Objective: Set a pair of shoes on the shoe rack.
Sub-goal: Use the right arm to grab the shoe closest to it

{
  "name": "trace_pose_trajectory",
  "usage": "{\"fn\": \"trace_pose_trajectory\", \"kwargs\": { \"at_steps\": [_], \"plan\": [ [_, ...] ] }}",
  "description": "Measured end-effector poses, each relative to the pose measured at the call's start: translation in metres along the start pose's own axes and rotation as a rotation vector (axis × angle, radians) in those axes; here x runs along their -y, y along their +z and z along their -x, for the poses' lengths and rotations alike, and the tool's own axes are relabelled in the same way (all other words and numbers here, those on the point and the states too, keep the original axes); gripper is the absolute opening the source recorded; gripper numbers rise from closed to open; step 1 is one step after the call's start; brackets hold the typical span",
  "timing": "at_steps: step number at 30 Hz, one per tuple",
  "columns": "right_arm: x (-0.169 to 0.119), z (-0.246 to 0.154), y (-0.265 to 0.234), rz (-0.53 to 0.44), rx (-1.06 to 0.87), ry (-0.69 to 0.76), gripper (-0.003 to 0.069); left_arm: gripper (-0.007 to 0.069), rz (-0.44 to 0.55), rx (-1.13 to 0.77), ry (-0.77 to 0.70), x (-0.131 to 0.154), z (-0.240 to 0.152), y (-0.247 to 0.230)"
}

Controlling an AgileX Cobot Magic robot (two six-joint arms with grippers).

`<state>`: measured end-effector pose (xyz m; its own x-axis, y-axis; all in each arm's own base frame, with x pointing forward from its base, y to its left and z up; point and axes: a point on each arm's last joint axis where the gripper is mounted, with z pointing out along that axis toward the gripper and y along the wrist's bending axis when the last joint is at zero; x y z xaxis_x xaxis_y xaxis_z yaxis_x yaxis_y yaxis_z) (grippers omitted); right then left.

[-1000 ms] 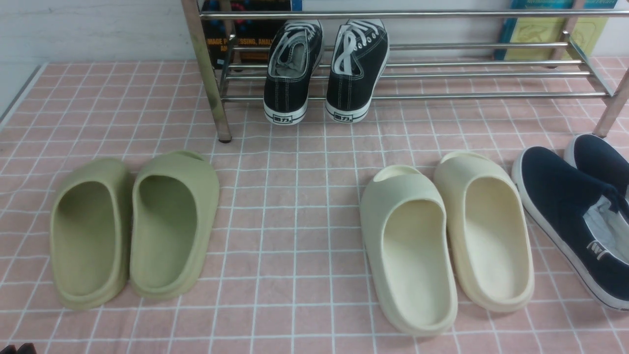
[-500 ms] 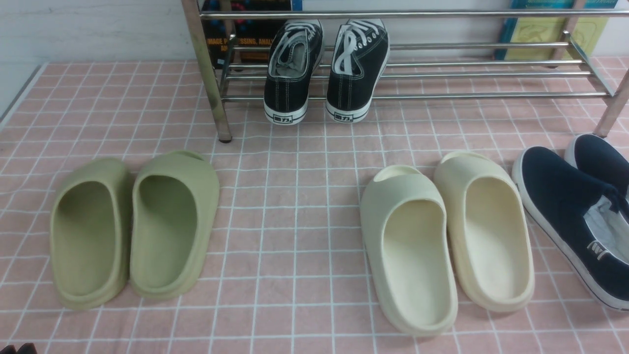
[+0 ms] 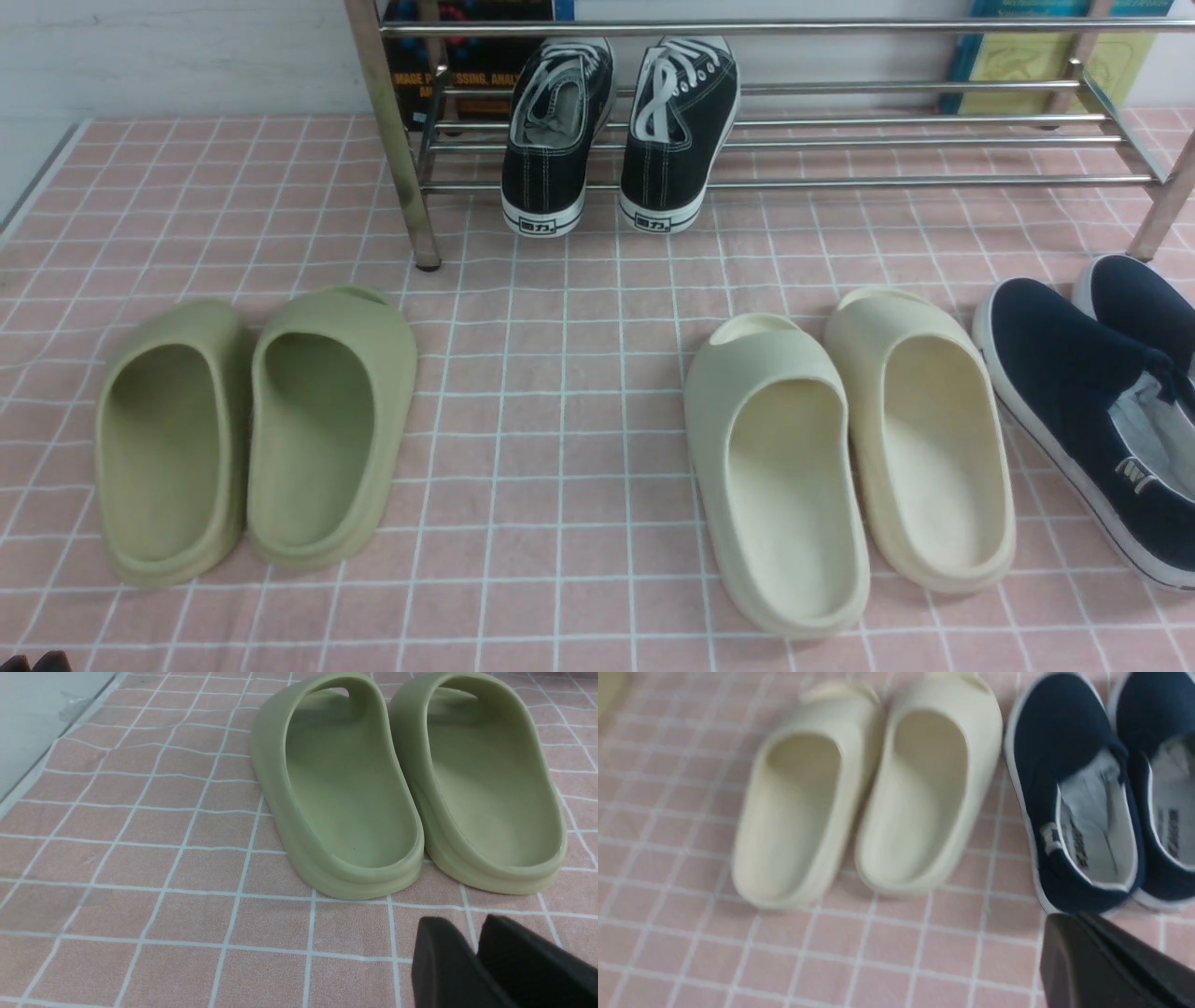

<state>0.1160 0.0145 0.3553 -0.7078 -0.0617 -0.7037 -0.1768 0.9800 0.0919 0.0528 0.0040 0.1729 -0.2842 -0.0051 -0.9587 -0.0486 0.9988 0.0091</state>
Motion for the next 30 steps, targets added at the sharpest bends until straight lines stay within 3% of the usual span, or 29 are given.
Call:
{"fn": "trace_pose_trajectory", "kwargs": {
  "at_steps": [6,11,13,18,22,26,30],
  "plan": [
    [0.009,0.024,0.037,-0.035,-0.232,-0.08,-0.0016,0.0163,0.001,0.0,0.002,0.0,0.0,0.0],
    [0.019,0.032,0.09,-0.118,-0.389,-0.055,0.0041,0.0167,0.001,0.0,0.003,0.0,0.0,0.0],
    [0.021,0.033,0.102,-0.129,-0.407,-0.046,0.0088,0.0167,0.001,0.0,0.004,0.0,0.0,0.0],
    [0.031,0.032,0.16,-0.143,-0.501,-0.036,0.0342,0.0169,0.002,0.0,0.006,0.0,0.0,0.0],
    [0.038,0.027,0.196,-0.158,-0.538,-0.062,0.0442,0.0173,0.002,0.0,0.006,0.0,0.0,0.0],
    [0.044,0.021,0.221,-0.172,-0.57,-0.094,0.0445,0.0177,0.002,0.0,0.006,0.0,0.0,0.0],
    [0.047,0.014,0.237,-0.172,-0.601,-0.097,0.0305,0.0178,0.002,0.0,0.006,0.0,0.0,0.0]
  ]
}}
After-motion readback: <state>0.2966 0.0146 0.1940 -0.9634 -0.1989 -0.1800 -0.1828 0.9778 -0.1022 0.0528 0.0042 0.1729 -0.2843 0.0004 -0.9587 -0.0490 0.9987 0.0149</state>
